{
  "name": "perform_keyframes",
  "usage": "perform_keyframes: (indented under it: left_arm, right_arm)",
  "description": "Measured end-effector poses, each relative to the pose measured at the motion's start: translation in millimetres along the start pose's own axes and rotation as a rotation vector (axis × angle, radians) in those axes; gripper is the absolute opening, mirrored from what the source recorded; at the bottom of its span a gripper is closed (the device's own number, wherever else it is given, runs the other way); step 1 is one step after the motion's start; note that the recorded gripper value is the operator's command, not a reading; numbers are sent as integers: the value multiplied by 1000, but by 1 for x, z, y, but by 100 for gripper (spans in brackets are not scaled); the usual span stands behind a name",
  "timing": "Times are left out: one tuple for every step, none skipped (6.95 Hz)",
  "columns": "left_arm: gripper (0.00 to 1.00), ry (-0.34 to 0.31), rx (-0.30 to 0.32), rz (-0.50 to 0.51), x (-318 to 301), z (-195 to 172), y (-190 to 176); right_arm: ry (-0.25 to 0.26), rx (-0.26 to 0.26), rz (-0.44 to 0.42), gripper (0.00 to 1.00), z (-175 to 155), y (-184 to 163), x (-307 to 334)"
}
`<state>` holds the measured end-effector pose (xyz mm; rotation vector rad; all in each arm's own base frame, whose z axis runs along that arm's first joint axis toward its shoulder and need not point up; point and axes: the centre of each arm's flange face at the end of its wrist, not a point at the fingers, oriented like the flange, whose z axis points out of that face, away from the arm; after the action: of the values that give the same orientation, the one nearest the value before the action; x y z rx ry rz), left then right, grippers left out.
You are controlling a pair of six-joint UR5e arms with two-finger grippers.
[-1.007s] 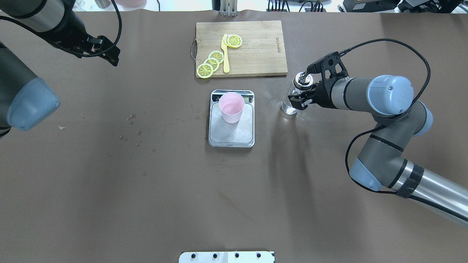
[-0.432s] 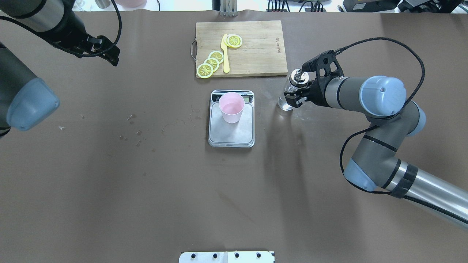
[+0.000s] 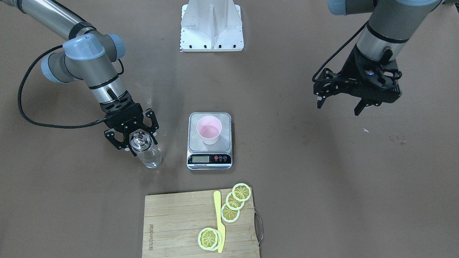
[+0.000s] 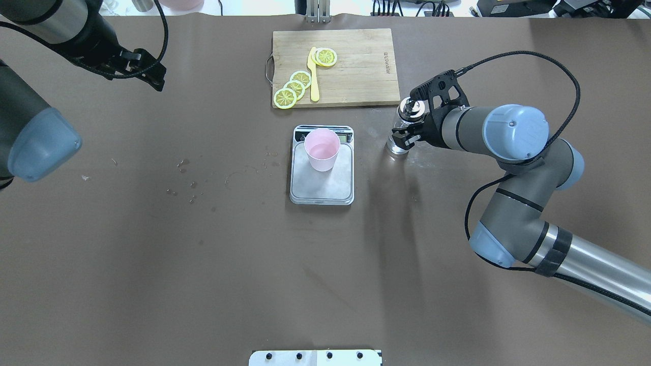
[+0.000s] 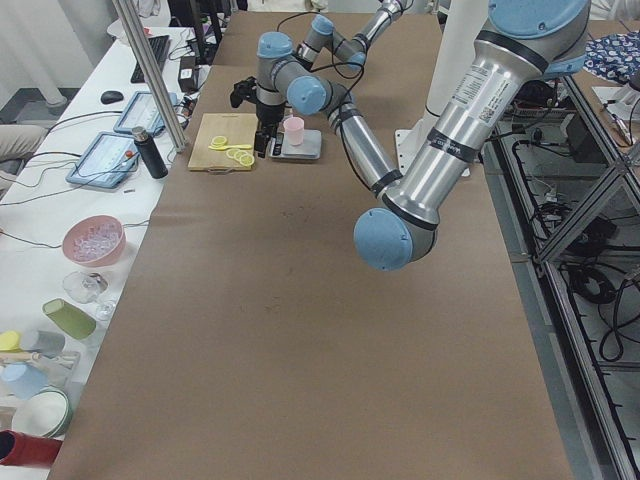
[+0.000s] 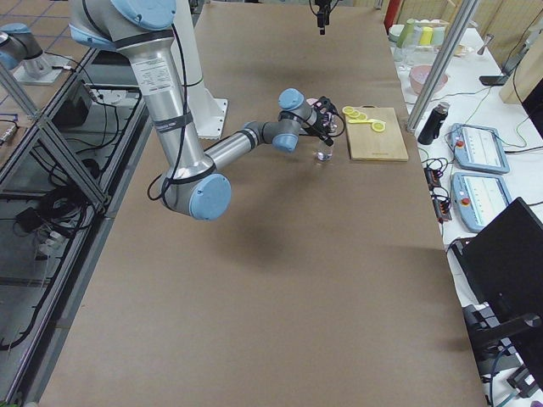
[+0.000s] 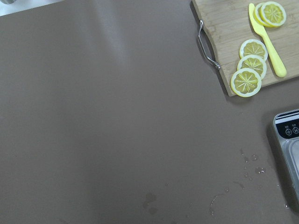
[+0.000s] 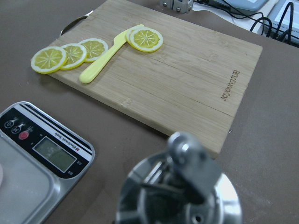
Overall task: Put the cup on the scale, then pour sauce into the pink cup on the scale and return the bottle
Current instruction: 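Lift the sauce bottle with the right gripper toward the pink cup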
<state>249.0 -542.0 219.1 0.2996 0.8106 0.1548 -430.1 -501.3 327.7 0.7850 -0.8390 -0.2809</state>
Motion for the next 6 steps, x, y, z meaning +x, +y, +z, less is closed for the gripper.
perform_keyframes:
  left_arm:
    - [97,0,0,0,0,0,0]
    - [97,-1,-1,-1,0,0,0]
    - [97,-1,-1,-1,-1,0,0]
    - [97,-1,0,-1,-1,0,0]
    - [97,-1,0,-2,-2,0,1]
    - [97,-2,2,-4,-7,-2,4]
  right_arm:
    - [26,-39,-9,0,-9,-10,-9]
    - [50,-75,-26,0,-23,-20,-17]
    - [74,-108,-41,0,-38,-30,-25]
    - [93,-136,-52,0,-48,-37,-30]
    - [114,-161,-56,0,-53,-43,-34]
    - [136,-186,-58,0,-56,-48,-37]
